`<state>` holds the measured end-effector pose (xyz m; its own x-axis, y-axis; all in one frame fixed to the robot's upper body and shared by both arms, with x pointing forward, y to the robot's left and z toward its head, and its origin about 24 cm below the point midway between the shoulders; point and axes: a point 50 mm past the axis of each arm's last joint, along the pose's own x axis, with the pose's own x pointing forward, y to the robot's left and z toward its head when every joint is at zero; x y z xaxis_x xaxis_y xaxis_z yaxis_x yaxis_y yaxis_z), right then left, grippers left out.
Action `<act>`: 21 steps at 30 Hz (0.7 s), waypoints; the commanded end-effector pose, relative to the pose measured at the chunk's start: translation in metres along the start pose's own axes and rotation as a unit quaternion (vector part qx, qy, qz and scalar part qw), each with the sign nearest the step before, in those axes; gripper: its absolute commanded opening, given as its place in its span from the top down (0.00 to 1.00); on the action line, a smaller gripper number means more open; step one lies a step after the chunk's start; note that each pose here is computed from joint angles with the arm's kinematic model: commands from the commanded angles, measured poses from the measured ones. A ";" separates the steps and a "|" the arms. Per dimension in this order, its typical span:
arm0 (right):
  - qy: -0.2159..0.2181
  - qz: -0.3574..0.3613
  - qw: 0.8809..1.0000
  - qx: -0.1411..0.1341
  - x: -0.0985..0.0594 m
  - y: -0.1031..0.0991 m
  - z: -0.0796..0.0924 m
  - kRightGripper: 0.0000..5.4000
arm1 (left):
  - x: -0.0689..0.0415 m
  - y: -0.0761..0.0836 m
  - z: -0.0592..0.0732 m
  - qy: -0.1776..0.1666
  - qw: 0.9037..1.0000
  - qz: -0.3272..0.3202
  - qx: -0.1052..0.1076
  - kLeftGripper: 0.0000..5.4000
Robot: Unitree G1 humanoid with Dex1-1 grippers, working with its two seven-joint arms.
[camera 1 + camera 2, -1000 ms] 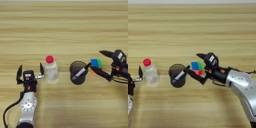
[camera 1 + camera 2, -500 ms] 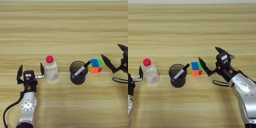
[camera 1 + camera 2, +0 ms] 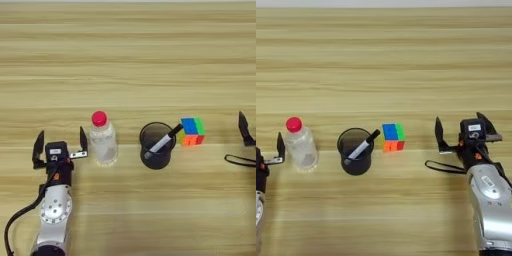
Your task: Move the objects on the table
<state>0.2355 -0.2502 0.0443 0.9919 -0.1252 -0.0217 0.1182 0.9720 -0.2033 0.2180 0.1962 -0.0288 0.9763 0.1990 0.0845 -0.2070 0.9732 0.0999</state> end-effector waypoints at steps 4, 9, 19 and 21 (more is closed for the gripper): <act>-0.005 -0.051 0.998 -0.029 0.006 -0.002 -0.017 0.01 | -0.001 0.005 -0.001 0.000 1.000 0.002 0.004 0.00; 0.004 -0.077 0.996 -0.044 0.011 -0.013 -0.029 0.01 | 0.000 0.006 -0.001 -0.001 1.000 0.001 0.003 0.00; 0.037 -0.118 0.991 -0.045 0.022 -0.027 -0.054 0.01 | 0.001 0.007 -0.002 0.000 1.000 0.000 0.002 0.00; 0.044 -0.120 0.991 -0.043 0.023 -0.027 -0.059 0.01 | 0.001 0.008 -0.002 0.000 1.000 0.000 0.002 0.00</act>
<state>0.2488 -0.2882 -0.0078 0.9302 -0.3637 -0.0490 0.3339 0.8942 -0.2982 0.2162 0.2028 -0.0300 0.9754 0.2046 0.0825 -0.2124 0.9719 0.1013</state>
